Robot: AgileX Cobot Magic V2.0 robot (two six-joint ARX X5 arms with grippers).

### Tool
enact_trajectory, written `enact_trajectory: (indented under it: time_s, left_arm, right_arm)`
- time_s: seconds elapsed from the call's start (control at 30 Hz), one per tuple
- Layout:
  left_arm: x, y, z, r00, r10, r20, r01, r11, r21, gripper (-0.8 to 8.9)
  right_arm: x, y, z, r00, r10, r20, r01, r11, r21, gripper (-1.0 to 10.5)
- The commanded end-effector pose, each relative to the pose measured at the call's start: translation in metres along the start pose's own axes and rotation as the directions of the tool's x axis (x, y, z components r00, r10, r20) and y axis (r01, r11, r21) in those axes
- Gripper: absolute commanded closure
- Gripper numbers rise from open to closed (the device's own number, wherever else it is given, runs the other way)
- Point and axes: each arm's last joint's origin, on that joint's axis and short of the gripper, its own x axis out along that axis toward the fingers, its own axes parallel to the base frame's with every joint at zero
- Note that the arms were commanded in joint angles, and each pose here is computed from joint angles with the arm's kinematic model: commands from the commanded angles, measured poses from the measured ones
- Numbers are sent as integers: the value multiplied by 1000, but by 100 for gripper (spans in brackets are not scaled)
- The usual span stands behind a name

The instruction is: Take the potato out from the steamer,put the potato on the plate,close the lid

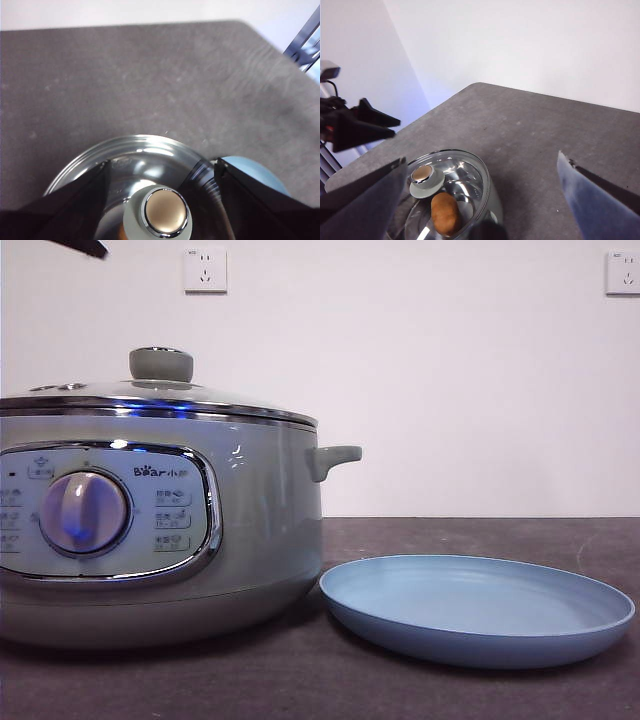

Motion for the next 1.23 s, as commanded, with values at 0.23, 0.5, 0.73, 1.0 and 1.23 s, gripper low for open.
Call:
enact_trajectory:
  time_s: [0.23,0.5,0.73,1.0,1.23]
  left_arm:
    - [35,-18,-9,992,82,-97,-73,992,99,463]
    - [66,-19,-25,960,161,-231,-133,982,131,463]
    - [81,-15,-37,925,186,-332,-149,980,134,463]
    - [80,-14,-41,907,187,-378,-147,980,134,473]
    - [80,-14,-40,910,186,-370,-137,979,154,829]
  right_arm:
    - [0,1,2,1000,1,7,-1,1000,-3,443]
    - [0,1,1,1000,3,7,-3,1000,-3,445]
    - [1,3,1,1000,13,5,-13,1000,-5,446]
    - [1,3,1,1000,13,5,-13,1000,-5,446]
    - [1,3,1,1000,13,5,-13,1000,-5,447]
